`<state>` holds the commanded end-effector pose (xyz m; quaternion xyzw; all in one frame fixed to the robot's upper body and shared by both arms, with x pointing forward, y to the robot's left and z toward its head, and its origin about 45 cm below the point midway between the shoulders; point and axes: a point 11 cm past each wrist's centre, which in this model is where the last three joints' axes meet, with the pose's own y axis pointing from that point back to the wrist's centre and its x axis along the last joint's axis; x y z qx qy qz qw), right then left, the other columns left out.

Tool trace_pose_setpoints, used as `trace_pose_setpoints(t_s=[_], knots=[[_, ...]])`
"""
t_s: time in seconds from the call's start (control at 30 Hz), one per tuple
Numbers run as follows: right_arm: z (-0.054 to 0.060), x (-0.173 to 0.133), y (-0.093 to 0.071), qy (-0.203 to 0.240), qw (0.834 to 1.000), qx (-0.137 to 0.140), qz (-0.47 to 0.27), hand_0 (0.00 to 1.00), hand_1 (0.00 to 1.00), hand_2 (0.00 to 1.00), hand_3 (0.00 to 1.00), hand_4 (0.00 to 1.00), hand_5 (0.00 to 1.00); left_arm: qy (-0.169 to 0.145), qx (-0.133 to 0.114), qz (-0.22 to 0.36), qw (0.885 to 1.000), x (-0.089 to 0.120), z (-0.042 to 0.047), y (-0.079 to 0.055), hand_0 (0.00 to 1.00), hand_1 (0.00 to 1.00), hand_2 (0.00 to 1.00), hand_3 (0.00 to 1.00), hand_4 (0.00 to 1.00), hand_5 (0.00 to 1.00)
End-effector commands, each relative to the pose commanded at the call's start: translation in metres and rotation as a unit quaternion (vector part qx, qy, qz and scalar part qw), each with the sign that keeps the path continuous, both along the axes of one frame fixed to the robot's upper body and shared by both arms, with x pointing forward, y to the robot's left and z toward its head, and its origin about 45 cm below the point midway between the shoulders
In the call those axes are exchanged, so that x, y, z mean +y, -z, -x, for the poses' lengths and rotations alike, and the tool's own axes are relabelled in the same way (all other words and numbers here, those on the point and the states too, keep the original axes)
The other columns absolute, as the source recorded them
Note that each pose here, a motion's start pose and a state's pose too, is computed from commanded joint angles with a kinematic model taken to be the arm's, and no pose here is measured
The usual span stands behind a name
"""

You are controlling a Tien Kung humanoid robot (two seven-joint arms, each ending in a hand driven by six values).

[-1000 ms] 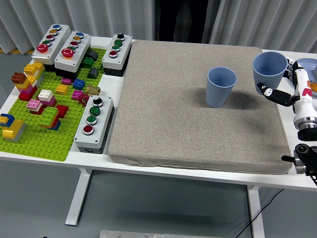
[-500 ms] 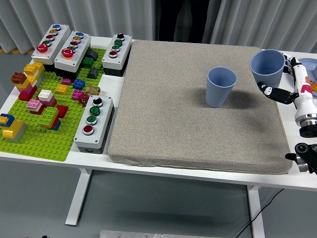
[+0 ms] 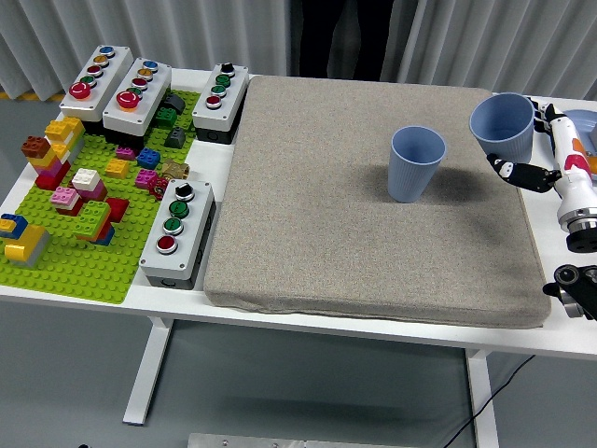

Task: Pick cup pour cup place

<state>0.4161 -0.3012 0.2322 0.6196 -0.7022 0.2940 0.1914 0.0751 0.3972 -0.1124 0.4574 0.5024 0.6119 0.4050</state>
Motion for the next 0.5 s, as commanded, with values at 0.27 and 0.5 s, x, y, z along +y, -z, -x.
trace_pose_setpoints(t_s=[0.27,0.5], knots=[[-0.0028,0.0006,-0.0028,-0.004,1.000,-0.003,0.027,0.786,0.714,0.619,0.674,0.774,0.126,0.000,0.000,-0.001,1.000,0.0007,-0.0001,-0.0002,0.761,0.800,0.845,0.750,0.513,0.949],[-0.0056,0.0027,-0.0059,-0.006,0.999,-0.004,0.047,0.787,0.714,0.620,0.673,0.765,0.119,-0.001,-0.003,-0.001,1.000,0.0011,-0.0024,-0.0007,0.762,0.801,0.845,0.750,0.515,0.948]])
